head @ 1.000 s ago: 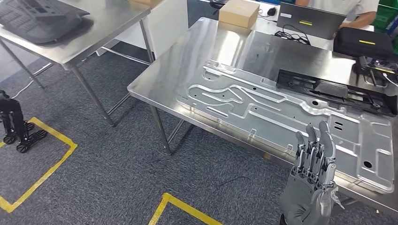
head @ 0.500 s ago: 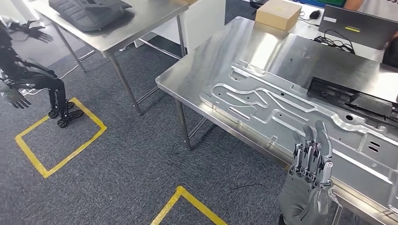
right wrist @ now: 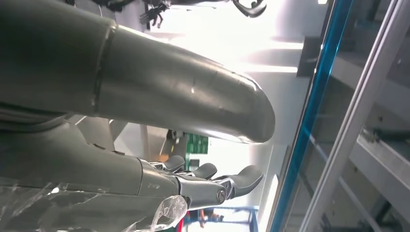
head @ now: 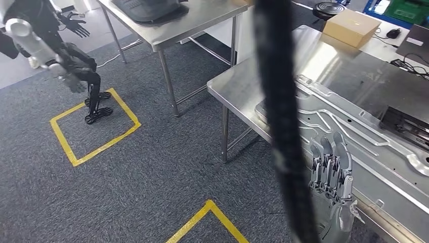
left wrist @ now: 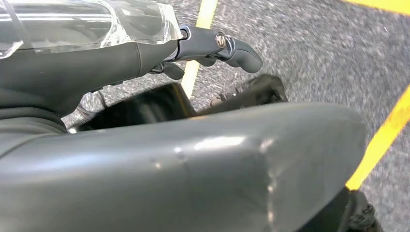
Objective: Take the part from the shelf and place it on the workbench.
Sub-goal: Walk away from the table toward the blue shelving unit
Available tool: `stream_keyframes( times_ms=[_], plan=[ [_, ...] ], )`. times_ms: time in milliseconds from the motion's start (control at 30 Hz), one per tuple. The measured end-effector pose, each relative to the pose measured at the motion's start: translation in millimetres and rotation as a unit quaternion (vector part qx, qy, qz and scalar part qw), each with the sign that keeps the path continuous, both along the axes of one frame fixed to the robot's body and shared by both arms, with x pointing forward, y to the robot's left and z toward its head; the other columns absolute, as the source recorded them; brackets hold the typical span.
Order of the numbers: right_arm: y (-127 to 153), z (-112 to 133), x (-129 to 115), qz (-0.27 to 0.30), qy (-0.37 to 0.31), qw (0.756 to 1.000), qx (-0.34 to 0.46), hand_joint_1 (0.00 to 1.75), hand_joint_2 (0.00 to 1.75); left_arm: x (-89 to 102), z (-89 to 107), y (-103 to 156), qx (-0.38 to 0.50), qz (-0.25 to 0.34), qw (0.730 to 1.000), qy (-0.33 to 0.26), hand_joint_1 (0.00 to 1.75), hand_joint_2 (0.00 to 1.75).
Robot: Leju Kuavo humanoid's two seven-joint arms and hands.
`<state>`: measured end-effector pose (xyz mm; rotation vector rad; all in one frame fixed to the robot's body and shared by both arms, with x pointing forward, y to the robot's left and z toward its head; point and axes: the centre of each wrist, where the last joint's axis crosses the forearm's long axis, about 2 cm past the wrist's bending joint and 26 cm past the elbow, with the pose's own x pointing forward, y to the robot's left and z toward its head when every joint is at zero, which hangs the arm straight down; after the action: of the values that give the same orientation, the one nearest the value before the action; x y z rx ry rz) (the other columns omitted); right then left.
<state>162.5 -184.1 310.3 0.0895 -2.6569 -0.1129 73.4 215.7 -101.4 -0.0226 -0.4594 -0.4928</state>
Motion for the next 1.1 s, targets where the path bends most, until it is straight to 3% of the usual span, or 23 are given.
stream_keyframes(
  times_ms=[1100],
  plan=[
    [-2,-12,-5,0.043,0.044,0.998,-0.020,0.00,0.00,2.2,-0.1,3,0.009,-0.002,1.000,0.001,0.00,0.00]
  ],
)
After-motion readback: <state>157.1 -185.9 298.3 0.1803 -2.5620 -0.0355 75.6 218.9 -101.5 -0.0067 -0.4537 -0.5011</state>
